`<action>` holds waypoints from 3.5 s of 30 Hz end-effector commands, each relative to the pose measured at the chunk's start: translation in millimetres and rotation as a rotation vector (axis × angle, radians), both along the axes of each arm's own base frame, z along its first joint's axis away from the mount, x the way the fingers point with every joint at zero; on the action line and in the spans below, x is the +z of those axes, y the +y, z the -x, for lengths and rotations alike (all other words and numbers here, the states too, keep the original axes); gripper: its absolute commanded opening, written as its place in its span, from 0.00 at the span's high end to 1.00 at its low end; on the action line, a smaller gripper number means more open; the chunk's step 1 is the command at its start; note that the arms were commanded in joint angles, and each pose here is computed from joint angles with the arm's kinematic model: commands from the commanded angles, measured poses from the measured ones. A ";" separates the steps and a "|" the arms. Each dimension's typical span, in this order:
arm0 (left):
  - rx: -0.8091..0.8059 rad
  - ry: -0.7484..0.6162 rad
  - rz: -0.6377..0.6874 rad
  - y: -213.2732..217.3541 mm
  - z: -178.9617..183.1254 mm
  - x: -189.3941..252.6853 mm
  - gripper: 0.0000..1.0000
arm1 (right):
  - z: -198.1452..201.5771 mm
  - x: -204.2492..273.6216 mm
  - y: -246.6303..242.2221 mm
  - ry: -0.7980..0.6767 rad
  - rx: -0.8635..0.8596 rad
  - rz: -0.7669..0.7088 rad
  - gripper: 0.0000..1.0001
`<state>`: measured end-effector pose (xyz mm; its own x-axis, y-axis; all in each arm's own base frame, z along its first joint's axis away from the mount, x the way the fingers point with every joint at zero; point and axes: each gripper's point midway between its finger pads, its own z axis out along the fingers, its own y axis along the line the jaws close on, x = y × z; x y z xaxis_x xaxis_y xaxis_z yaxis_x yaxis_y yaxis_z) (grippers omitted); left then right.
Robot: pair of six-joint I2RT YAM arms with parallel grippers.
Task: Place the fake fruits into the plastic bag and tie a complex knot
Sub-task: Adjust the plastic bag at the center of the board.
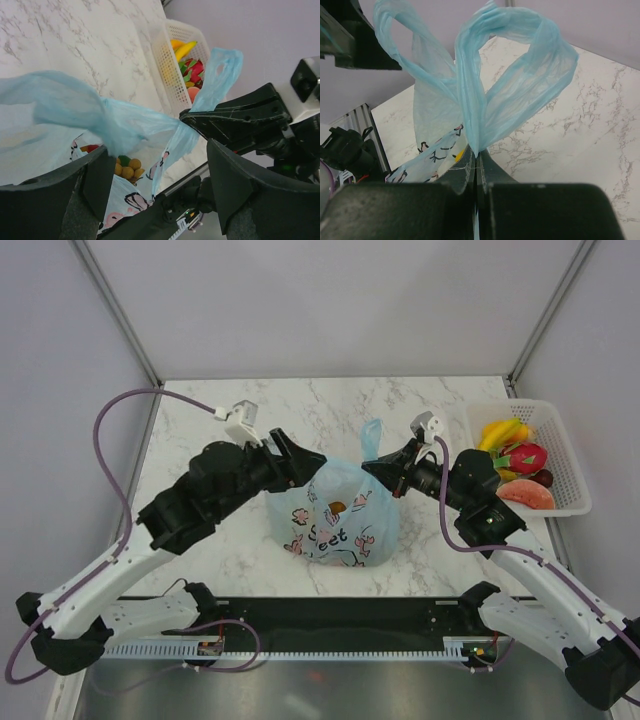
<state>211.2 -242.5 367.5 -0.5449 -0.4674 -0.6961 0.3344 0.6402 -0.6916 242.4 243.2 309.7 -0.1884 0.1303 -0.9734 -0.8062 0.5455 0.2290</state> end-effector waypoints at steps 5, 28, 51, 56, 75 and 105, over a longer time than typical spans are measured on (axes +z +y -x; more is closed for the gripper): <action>0.211 -0.067 -0.046 -6.0 -36.0 -9.1 0.27 | 1.7 20.2 1.3 -0.064 0.010 -0.043 1.00; -0.076 -0.088 -0.446 21.9 -4.5 26.5 0.98 | -32.2 22.9 -30.9 -0.051 -0.249 0.020 1.00; -0.239 -0.033 -0.777 14.1 -22.1 -14.9 0.98 | -33.3 39.5 -52.1 -0.119 -0.331 -0.020 0.52; -0.253 -0.027 -0.790 9.4 -25.4 -23.8 0.98 | -44.7 13.6 -53.0 -0.070 -0.369 0.001 0.23; -0.137 0.078 -0.992 40.7 -42.2 -18.2 0.98 | -64.0 63.4 -88.1 -0.196 -0.588 -0.030 0.78; 0.112 0.053 -1.074 92.1 -56.0 11.9 0.98 | -67.4 125.4 -113.0 -0.131 -0.739 -0.146 0.99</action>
<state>283.7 -176.9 380.5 -0.5434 0.2698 -0.7949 0.2293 0.9586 0.1687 313.8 128.3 423.5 0.1086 0.2778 -0.9545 -0.2456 0.9379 0.2451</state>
